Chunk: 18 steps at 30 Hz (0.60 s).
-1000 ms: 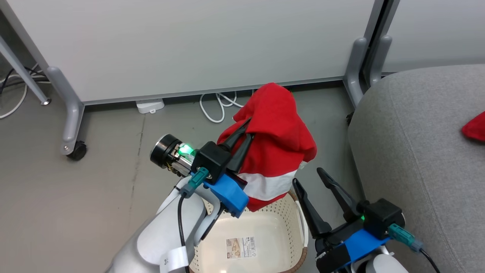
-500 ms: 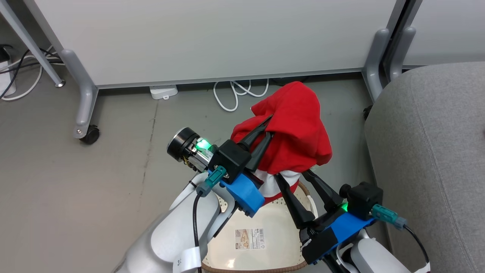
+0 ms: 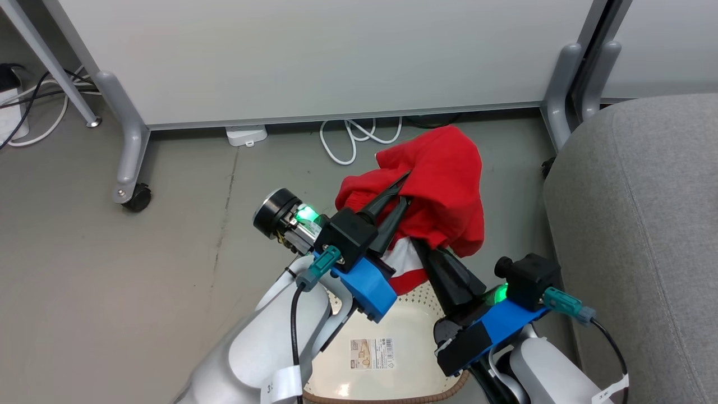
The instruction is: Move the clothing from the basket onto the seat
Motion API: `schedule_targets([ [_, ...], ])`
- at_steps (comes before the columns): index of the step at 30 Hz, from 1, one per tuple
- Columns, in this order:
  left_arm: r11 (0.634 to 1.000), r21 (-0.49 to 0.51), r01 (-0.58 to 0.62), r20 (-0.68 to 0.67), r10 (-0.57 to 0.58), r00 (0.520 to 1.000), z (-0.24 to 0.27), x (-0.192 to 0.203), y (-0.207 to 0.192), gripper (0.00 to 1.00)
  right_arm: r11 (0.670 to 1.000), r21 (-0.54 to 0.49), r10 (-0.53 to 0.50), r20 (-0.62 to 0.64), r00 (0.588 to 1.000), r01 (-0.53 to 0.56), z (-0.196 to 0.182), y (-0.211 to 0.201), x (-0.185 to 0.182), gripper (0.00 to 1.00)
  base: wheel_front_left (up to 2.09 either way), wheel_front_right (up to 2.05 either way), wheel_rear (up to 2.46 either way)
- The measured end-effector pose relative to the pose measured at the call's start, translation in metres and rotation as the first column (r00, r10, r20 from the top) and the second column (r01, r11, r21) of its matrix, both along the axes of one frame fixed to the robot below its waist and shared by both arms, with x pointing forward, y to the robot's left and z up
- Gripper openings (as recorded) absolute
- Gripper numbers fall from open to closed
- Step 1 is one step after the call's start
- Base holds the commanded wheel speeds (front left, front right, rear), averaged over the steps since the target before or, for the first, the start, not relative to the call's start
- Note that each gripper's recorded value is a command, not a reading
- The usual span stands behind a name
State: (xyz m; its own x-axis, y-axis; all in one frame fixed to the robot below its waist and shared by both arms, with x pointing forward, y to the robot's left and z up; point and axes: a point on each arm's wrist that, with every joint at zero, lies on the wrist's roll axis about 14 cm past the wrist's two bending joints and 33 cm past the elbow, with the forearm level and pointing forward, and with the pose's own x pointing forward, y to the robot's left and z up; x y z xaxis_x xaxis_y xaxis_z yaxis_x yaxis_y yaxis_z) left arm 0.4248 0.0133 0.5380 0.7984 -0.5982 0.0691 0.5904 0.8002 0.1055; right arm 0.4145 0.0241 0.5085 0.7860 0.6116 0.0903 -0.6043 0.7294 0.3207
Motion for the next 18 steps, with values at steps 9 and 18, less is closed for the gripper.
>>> schedule_targets([
  [9, 1.0, -0.003, 0.005, 0.0, -0.005, 1.0, 0.0004, 0.0009, -0.0016, 0.0, 1.0, -0.003, -0.001, 0.003, 1.0, 0.001, 0.0002, 0.0, 0.0004, 0.0, 0.0, 0.0, 0.0],
  [18, 1.0, -0.002, 0.0, 0.004, 0.0, 1.0, 0.0015, 0.0023, -0.0004, 0.0, 1.0, -0.007, -0.007, 0.009, 1.0, 0.008, 0.0011, -0.0022, 0.0016, 0.0, 0.0, 0.0, 0.0],
])
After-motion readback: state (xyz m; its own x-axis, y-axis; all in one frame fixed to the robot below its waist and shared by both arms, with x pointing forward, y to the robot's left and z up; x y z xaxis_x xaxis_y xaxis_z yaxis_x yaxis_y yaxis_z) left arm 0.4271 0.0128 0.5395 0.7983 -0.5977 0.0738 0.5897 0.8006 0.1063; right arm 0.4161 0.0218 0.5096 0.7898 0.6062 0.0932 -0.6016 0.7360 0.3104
